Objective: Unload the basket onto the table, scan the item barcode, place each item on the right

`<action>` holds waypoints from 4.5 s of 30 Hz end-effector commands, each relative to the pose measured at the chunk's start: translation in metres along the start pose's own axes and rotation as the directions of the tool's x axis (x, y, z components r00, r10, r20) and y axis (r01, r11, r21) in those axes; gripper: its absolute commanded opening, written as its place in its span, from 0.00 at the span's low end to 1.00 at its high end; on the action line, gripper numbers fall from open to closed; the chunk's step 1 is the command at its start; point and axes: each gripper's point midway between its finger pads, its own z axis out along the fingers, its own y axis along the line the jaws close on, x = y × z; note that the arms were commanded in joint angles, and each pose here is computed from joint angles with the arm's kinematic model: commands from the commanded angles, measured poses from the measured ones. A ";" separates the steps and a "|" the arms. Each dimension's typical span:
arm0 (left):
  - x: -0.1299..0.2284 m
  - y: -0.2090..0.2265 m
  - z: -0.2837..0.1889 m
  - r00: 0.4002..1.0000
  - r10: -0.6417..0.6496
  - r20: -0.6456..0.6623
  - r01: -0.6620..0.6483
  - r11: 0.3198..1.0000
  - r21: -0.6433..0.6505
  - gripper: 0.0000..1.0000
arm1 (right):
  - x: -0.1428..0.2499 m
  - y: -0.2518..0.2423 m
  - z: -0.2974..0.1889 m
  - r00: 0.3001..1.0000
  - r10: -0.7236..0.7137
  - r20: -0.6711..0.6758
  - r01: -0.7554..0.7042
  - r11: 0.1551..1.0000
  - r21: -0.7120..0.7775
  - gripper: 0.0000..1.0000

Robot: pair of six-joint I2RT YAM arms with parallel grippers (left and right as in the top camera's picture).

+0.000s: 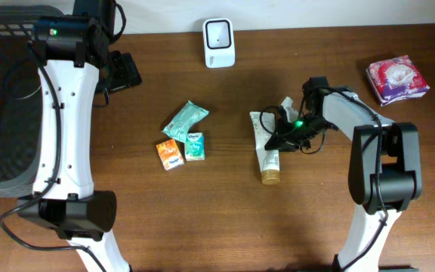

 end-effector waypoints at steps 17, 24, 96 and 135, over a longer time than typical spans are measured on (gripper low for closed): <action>-0.002 0.003 -0.014 0.999 -0.006 0.038 0.005 1.000 0.009 0.99 | -0.019 0.238 -0.179 0.539 -0.673 0.506 0.656 0.713 0.250 0.04; -0.002 0.003 -0.014 0.999 -0.006 0.038 0.005 1.000 0.009 0.99 | -0.022 0.218 -0.175 0.611 -0.630 0.479 0.569 0.770 0.289 0.04; -0.001 0.003 -0.014 0.999 -0.006 0.037 0.005 1.000 0.008 0.99 | -0.032 -0.009 -0.053 0.959 0.222 0.178 -0.258 0.942 0.214 0.68; -0.001 0.003 -0.014 0.999 -0.005 0.037 0.005 1.000 0.009 0.99 | -0.031 0.100 -0.019 0.997 -0.026 0.071 0.023 0.999 0.046 0.04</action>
